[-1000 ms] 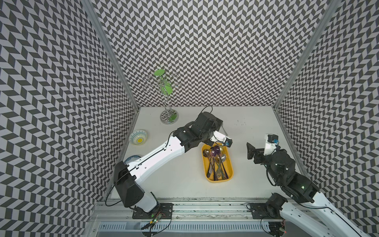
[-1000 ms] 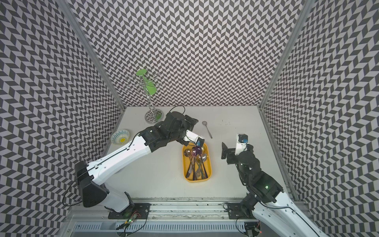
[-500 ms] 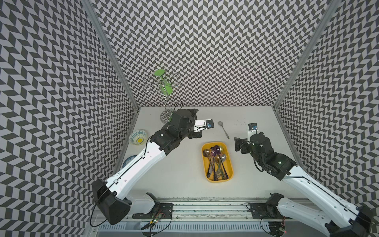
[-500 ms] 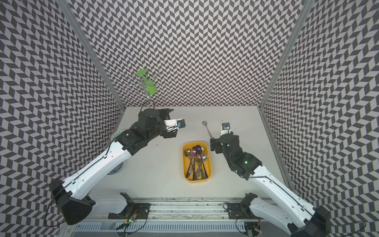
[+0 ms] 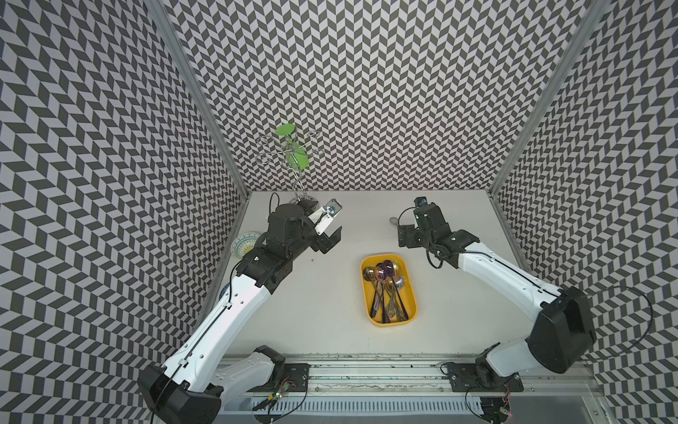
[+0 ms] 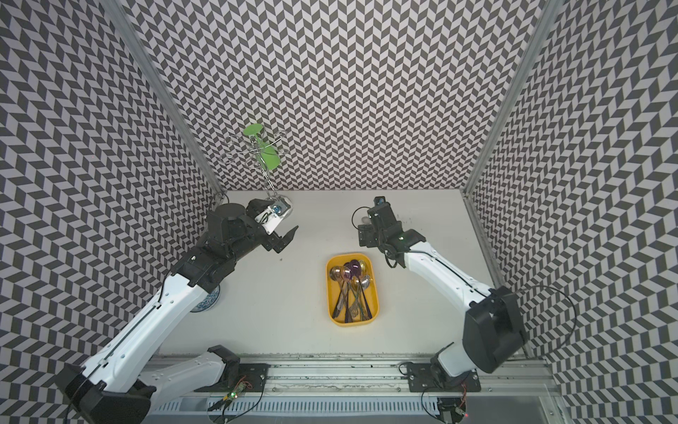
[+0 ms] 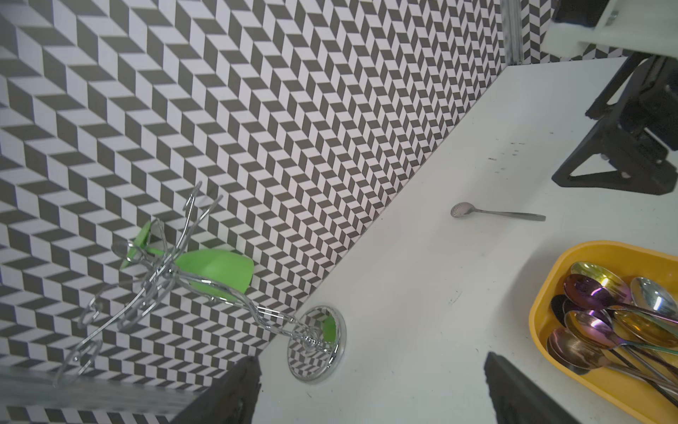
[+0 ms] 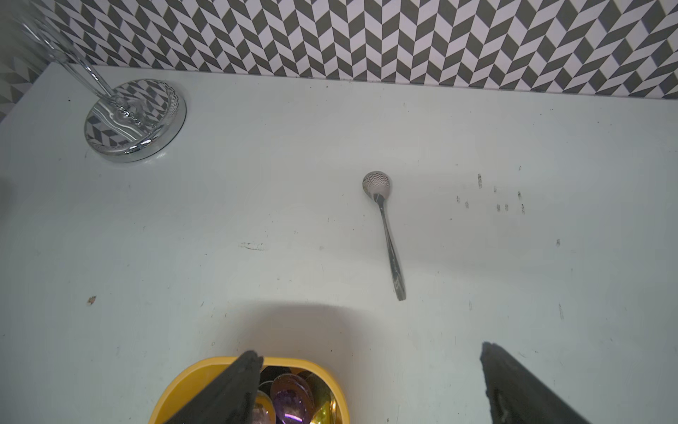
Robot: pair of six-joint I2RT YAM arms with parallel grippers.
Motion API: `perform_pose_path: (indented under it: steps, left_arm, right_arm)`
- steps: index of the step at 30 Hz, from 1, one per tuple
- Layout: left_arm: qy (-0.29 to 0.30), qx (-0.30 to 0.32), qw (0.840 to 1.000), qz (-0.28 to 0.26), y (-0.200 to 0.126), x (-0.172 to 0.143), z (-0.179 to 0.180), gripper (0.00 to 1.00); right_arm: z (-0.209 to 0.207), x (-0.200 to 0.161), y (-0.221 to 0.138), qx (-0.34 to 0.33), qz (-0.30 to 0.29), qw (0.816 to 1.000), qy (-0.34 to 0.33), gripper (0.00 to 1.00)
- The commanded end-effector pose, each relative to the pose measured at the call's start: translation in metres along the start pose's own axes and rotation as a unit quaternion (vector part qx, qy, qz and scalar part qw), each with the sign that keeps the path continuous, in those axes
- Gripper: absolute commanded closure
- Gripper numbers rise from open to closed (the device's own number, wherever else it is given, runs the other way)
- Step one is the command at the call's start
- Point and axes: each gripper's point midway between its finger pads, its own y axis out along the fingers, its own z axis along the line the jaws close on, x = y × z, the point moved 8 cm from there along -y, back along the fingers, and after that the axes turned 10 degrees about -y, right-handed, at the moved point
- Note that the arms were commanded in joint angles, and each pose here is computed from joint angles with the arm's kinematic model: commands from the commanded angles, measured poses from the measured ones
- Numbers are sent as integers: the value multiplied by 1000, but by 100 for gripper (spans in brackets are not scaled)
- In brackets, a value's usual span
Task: Put the spoon into the storage box
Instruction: Pick up the spoon from the center of the board.
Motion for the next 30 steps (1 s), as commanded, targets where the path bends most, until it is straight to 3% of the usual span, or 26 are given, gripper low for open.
perform_pose_path:
  steps: [1,11,18,24,30]
  left_arm:
    - [-56,-7,998,-10,-6,-12,-1,0]
    - [-84,-70,994,-5,-17,-61,-6,0]
    - [-114,-28,993,2,-18,-76,6,1]
    - [-196,67,978,21,-9,-97,20,0]
    - [-217,91,972,31,-4,-107,22,0]
  right_arm:
    - [1,12,16,12,1,1000,6,8]
    - [2,30,82,29,65,997,5,18]
    - [3,30,128,23,95,995,0,24]
    - [-3,26,163,9,128,992,-3,31]
    - [-10,20,192,-2,151,988,-2,35]
